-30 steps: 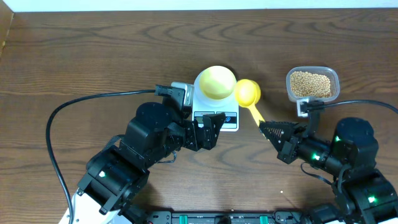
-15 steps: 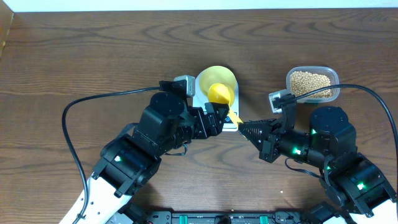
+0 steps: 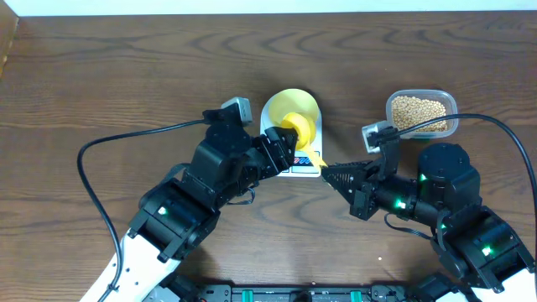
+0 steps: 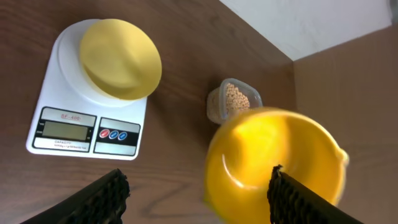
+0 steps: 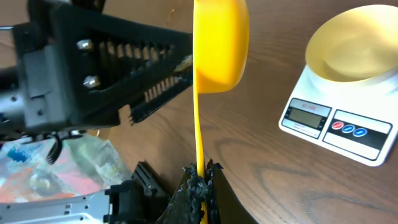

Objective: Scoop item into bowl and weigh 50g on scale
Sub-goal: 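Release the scoop from the left gripper, right gripper holding the handle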

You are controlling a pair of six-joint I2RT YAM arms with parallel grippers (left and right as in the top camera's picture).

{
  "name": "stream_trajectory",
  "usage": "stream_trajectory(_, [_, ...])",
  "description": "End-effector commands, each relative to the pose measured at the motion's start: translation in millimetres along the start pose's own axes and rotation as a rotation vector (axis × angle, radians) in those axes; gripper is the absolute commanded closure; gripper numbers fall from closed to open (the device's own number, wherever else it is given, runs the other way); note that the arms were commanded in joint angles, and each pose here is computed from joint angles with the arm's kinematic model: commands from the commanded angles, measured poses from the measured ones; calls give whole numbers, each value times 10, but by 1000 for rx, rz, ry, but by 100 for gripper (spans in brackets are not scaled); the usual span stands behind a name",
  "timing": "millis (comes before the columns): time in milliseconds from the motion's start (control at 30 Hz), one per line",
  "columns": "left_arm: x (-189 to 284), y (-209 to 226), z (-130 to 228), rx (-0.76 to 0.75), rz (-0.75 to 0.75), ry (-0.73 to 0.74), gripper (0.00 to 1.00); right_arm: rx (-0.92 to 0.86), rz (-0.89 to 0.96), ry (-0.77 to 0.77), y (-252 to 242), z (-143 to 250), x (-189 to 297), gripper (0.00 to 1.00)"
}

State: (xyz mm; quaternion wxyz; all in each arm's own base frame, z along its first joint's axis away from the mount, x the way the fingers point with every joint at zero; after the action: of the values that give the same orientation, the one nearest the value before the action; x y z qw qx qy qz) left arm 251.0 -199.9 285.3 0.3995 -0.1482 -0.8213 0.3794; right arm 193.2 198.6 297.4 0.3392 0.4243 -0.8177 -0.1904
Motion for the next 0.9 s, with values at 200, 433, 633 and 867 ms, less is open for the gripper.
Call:
stream_trajectory(200, [-34, -9, -53, 24, -10, -18, 45, 35, -88, 18, 193, -4, 51, 99])
stream_trajectory(433, [-34, -31, -65, 24, 0, -23, 65, 32, -119, 40, 236, 35, 57, 99])
stream_trajectory(633, [-34, -45, -72, 24, 6, -26, 79, 31, -122, 42, 241, 37, 57, 99])
stream_trajectory(867, [-32, -55, -78, 45, 11, -29, 92, 31, -122, 42, 241, 37, 57, 99])
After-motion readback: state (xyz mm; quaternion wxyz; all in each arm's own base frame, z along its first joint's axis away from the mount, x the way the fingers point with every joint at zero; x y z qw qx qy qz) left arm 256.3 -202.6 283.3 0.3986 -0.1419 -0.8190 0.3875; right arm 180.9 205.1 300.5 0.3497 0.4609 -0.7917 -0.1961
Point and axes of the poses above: each gripper's point midway between its finger pads, its own x axis back along the fingers, its own y axis along the line the jaws close on, z = x × y, the point moved 2 cm from there along x, back along the fingers, and after that the axes turned 5 degrees about x, right-handed, at the moved point
